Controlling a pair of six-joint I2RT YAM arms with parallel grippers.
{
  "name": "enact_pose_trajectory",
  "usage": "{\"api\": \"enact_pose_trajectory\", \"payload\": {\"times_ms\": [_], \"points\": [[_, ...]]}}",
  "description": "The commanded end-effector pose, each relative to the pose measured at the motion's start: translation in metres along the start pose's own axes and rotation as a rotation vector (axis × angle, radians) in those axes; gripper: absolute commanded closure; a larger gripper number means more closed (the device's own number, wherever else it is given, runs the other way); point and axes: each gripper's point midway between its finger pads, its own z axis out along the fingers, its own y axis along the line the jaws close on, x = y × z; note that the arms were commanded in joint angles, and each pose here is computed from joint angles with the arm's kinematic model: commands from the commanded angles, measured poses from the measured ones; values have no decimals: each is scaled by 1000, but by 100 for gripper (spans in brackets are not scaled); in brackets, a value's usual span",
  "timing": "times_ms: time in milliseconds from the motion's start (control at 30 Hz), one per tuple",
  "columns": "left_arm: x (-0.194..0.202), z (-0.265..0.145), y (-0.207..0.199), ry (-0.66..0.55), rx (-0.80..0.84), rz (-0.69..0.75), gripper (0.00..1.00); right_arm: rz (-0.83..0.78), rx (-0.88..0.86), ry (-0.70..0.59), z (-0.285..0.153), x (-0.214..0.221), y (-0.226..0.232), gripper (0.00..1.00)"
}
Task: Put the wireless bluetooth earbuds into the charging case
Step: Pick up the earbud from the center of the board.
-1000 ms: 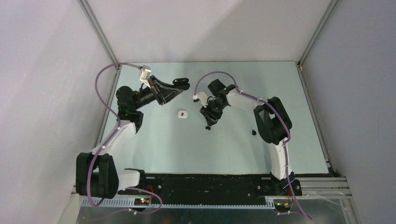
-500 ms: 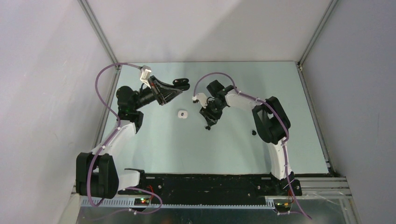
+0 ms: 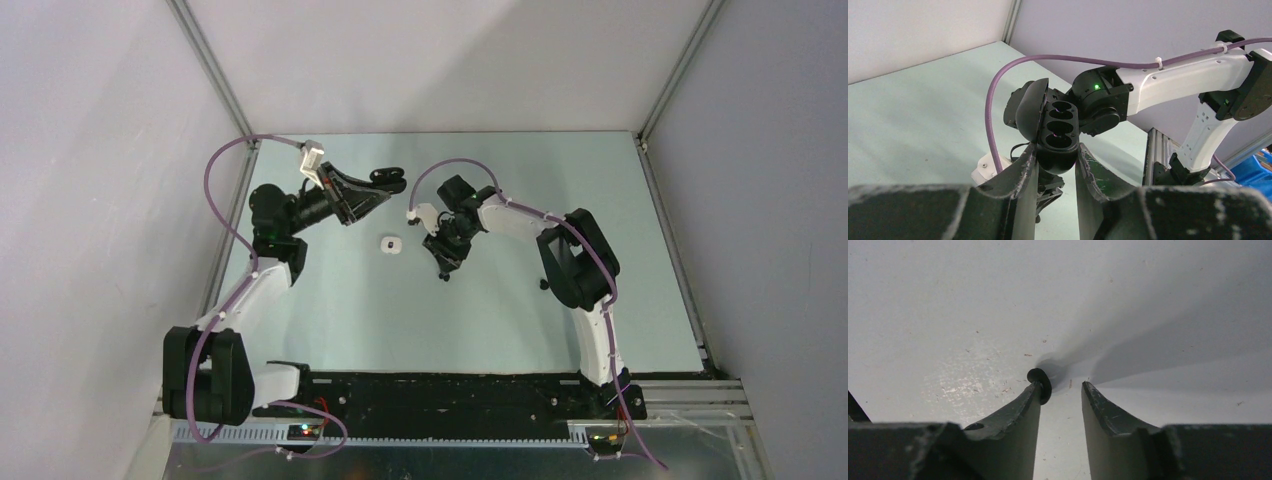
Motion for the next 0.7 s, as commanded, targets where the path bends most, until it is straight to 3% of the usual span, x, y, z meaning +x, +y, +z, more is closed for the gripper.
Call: {"api": "enact_pose_trajectory", "payload": {"times_ms": [0,267,667], "points": [[-4,-2,3,-20,-13,46,100,10,-21,8,-2,4,9,62],[-1,-2,7,-14,-25,40,100,12,-47,4,-1,3,14,76],[0,-2,9,-9,-29,36,100,42,-57,26,4,11,17,72]]}}
